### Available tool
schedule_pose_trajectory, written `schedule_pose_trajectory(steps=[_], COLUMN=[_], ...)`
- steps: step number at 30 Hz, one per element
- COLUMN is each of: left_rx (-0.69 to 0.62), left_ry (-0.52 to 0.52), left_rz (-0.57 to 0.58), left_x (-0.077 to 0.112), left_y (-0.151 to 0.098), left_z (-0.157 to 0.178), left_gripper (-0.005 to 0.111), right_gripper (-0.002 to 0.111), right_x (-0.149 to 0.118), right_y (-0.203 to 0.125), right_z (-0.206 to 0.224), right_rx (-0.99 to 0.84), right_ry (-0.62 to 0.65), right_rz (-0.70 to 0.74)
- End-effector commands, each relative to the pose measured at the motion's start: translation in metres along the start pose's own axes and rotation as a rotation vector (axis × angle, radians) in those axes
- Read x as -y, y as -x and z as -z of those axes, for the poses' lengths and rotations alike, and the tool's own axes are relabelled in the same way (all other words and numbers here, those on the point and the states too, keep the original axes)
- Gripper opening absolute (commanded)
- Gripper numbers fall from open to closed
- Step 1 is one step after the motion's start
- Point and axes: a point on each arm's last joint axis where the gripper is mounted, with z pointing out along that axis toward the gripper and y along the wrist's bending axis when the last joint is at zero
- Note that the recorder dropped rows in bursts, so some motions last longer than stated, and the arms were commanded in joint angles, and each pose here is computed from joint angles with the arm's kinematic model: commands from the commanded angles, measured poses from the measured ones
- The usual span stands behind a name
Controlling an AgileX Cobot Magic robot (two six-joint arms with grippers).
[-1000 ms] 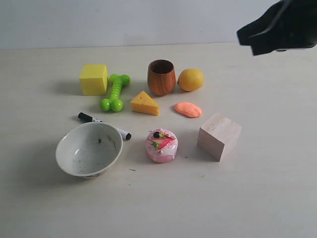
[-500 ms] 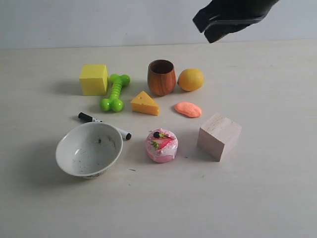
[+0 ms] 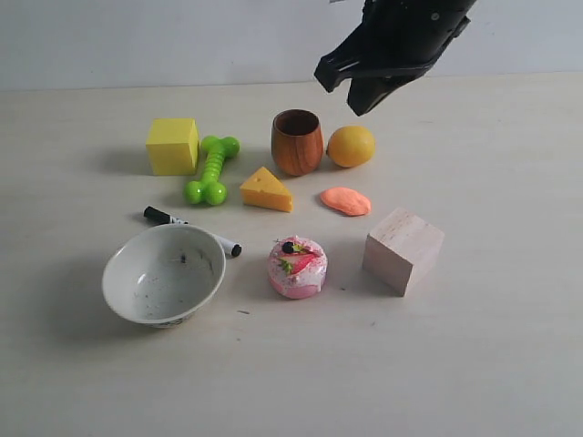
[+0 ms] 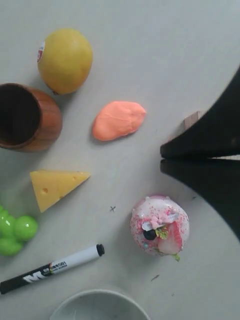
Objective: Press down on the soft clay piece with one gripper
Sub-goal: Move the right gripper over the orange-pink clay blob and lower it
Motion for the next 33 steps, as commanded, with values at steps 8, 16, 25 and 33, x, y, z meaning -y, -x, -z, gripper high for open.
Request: schedule_pose_trajectory(steps=[8, 16, 25, 33], left_rx=[0.013, 0.013, 0.013, 0.013], left_ry=[0.000, 0.000, 0.000, 0.000], left_rz=[0.003, 0.003, 0.003, 0.003], left_x=[0.000, 0.000, 0.000, 0.000], left_y=[0.001, 0.001, 0.001, 0.001], left_z=[0.000, 0.000, 0.000, 0.000], left_gripper=[0.000, 0.000, 0.000, 0.000], right_gripper=[0.000, 0.000, 0.000, 0.000], right_x=[0.011, 0.017, 0.021, 0.032], right_y=[0.017, 0.034, 0.033, 0.024], right_z=[-0.051, -0.065, -0.088, -0.126], right_rx=[-0.198, -0.174, -0.198, -0.281], right_ry=[0.014, 0.008, 0.003, -0.057], right_rz=[-0.041, 0.000, -0.035, -0.073])
